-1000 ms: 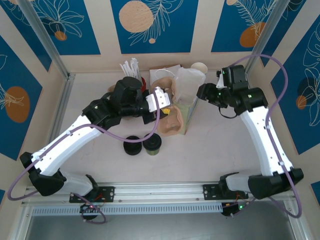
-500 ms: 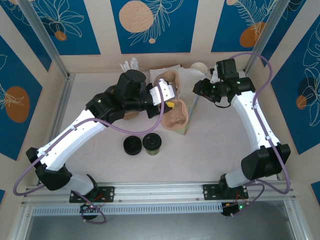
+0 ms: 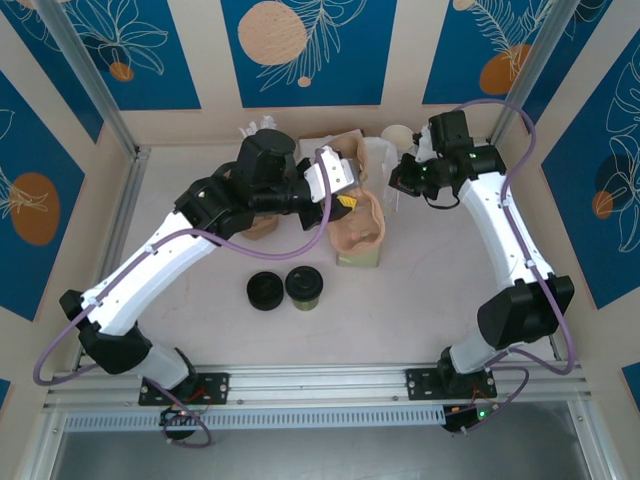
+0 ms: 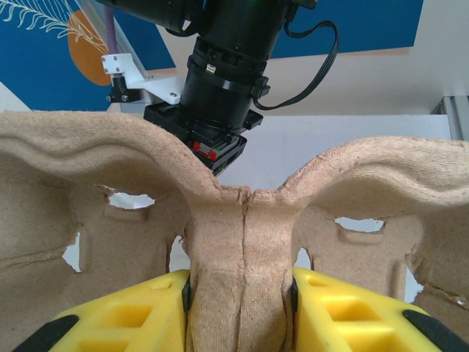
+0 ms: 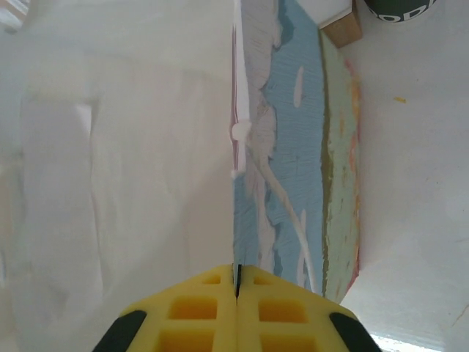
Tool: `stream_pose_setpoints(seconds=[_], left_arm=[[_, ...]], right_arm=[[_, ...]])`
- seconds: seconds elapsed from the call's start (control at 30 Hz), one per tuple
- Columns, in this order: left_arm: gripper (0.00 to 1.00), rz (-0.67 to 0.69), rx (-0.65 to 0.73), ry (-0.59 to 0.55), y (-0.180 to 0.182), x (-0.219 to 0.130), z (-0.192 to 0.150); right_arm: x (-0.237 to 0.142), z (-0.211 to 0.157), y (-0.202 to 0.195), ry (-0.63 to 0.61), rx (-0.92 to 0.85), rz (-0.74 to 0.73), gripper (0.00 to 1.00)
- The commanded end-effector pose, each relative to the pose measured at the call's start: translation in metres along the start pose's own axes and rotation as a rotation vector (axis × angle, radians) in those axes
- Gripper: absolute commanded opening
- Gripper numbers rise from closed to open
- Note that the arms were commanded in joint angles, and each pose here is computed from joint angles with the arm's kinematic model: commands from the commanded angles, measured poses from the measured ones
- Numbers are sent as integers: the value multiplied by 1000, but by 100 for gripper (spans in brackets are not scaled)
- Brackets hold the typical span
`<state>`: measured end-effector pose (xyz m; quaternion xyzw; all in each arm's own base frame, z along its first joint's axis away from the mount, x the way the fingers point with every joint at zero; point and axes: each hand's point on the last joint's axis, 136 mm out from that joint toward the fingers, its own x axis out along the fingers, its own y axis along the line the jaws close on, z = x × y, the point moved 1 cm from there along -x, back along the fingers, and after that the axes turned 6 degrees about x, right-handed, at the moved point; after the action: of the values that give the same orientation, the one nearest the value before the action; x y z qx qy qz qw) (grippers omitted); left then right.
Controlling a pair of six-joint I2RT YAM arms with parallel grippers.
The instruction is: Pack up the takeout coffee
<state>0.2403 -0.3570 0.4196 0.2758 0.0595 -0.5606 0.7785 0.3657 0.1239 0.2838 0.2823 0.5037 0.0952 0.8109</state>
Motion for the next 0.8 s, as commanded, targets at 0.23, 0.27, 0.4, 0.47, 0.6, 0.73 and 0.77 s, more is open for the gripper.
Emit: stream_pose_setpoints(seconds=[0.23,0.27,0.4,0.47,0.6,0.73,0.77], left_arm=[[36,-98,-92,-6,-4,25,7],[36,-106,-104,-2,-4,28,6],[36,-152,-146,15,-8,38,4],[36,-169,-161,23,-9,42,2],[36,-206,-196,38,-14,47,-4],[38,-283,-241,53,-24,53,-12],[38,-290,-252,65,-26,54,-15]], right_arm=[[-45,-39,14,65,-49,75,4],[-46,-43,14,77,-46,79,4],[-52,-63,15,128,-37,117,4],[-54,-71,13,148,-30,126,4],[-54,-85,7,174,-21,136,4],[-49,-101,4,236,-27,156,3],[-48,-103,2,248,-29,152,3]])
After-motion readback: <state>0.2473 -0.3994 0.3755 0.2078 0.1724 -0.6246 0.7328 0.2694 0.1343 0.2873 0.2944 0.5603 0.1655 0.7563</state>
